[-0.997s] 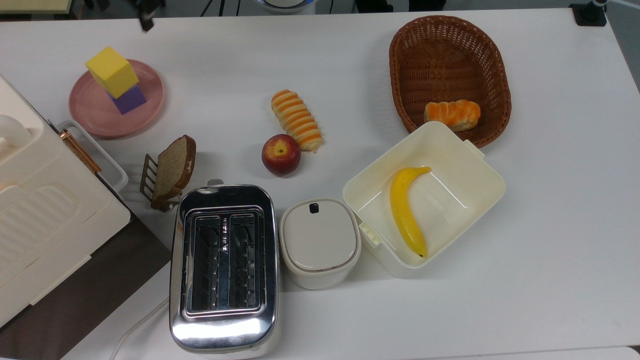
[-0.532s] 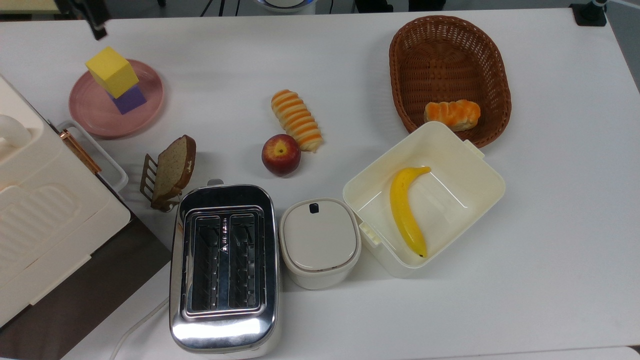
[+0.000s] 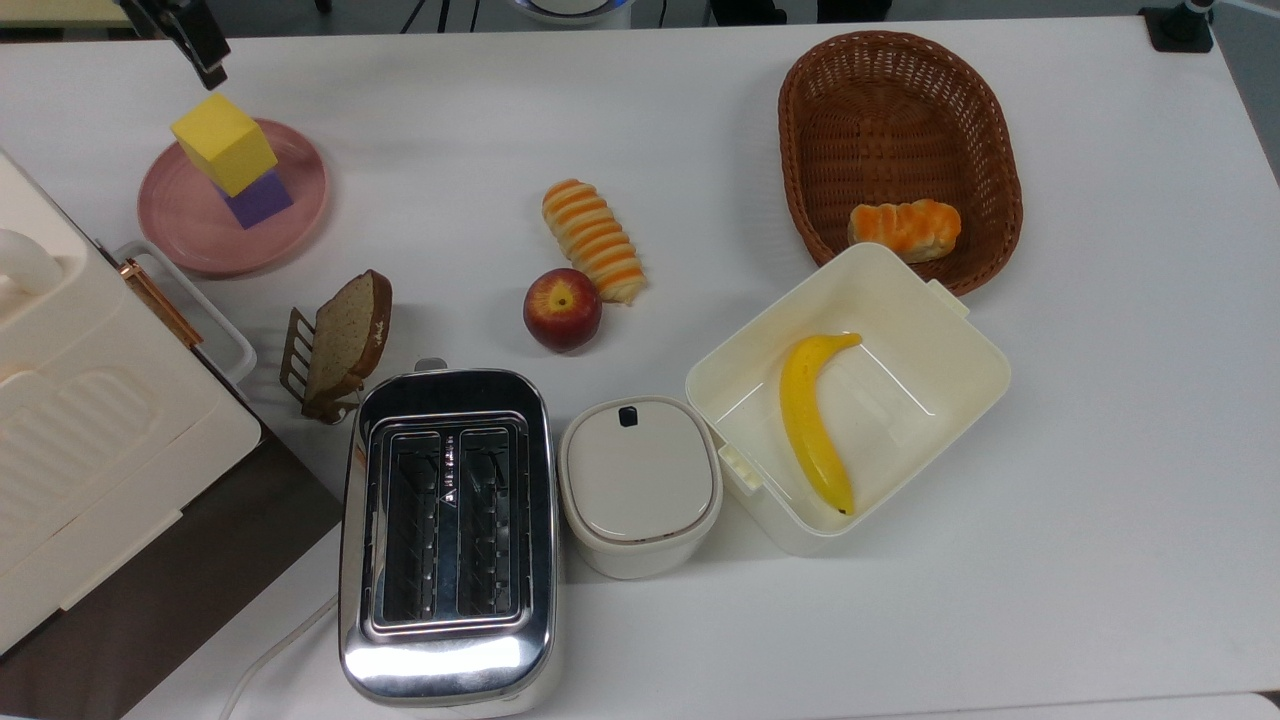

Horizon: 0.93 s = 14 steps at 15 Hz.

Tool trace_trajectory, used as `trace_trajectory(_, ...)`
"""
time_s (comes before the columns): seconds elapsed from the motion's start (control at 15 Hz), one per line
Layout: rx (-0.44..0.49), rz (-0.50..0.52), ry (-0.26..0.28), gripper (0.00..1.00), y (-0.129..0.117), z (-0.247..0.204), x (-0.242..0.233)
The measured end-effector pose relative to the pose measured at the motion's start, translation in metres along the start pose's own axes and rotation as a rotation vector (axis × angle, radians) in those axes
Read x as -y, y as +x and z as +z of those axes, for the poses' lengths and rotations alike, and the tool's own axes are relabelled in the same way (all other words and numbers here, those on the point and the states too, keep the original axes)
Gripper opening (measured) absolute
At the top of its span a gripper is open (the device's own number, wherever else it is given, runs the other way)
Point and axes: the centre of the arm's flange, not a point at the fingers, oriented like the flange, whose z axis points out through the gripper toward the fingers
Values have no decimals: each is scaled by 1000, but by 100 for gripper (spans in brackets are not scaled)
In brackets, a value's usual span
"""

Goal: Put the yellow cube on the table
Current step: 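Move the gripper over the yellow cube on the pink plate, then lower the gripper and close it on the yellow cube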

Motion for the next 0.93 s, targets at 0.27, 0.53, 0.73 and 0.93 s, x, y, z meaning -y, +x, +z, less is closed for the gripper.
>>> trace_trajectory(0.27, 1, -2, -14, 100, 7, 15, 3)
trace_trajectory(0.53, -4, -11, -22, 100, 11, 28, 7)
trace_trajectory(0.73, 9, -19, -31, 100, 13, 38, 11)
trace_trajectory(0.93, 12, -24, -38, 100, 15, 47, 14)
